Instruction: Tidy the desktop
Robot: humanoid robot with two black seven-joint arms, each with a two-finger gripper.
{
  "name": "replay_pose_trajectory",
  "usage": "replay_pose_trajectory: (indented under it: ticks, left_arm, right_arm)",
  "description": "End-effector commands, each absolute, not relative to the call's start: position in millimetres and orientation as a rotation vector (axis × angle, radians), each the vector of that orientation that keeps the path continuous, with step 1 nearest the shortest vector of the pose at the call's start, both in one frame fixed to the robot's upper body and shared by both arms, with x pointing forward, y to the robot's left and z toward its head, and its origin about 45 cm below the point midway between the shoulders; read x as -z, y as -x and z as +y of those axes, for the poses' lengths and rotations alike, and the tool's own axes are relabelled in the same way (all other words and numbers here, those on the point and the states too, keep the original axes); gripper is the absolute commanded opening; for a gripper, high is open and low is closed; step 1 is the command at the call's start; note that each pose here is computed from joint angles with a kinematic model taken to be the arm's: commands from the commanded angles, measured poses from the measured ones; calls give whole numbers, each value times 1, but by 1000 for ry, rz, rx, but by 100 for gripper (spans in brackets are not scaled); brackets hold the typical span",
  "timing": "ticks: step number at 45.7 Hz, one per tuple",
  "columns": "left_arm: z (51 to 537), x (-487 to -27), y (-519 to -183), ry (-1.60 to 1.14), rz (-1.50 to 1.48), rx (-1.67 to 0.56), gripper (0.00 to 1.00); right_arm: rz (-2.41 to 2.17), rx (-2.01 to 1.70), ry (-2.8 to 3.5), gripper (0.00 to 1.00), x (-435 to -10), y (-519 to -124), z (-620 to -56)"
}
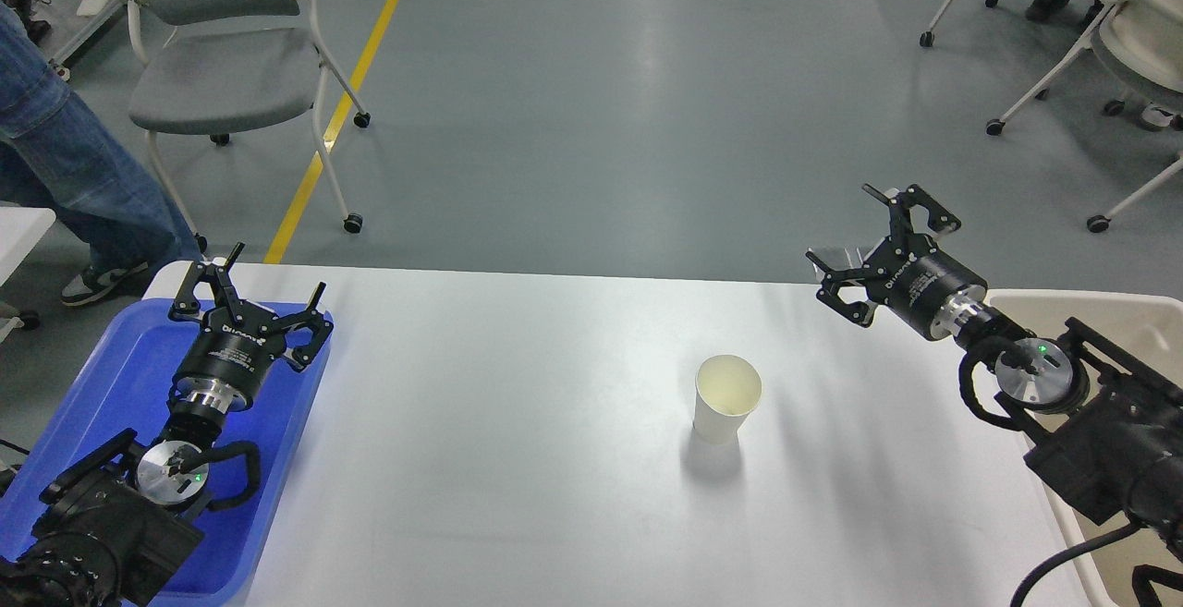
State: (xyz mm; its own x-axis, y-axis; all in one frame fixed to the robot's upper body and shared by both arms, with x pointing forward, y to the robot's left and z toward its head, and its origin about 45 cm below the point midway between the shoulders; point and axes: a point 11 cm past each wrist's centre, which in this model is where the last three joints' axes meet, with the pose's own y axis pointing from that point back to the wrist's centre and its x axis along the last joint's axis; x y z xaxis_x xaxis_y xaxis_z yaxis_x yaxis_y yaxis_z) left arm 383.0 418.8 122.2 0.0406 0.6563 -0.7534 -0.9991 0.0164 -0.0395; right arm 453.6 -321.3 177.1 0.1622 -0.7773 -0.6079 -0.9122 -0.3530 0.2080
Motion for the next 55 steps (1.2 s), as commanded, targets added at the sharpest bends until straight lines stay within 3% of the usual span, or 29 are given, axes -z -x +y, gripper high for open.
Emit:
replay_pose_trajectory:
  ticks: [1, 21, 32, 46, 55]
  left_arm:
    - [419, -122, -383, 688, 641, -1433, 100]
    - [419, -122, -383, 687, 642, -1434, 100]
    - [419, -122, -383, 687, 642, -1434, 100]
    - [419, -122, -383, 687, 642, -1434, 100]
    - [419, -122, -383, 686, 643, -1434, 100]
  right_arm:
    - [1636, -818, 2432, 100, -204, -467, -296]
    - [1543, -274, 3093, 100, -294, -497, -232]
    - [1429, 91, 3442, 100, -325, -492, -197]
    - [1047, 689, 3949, 100, -298, -460, -185]
    - [832, 866, 4136, 100, -268, -446, -187]
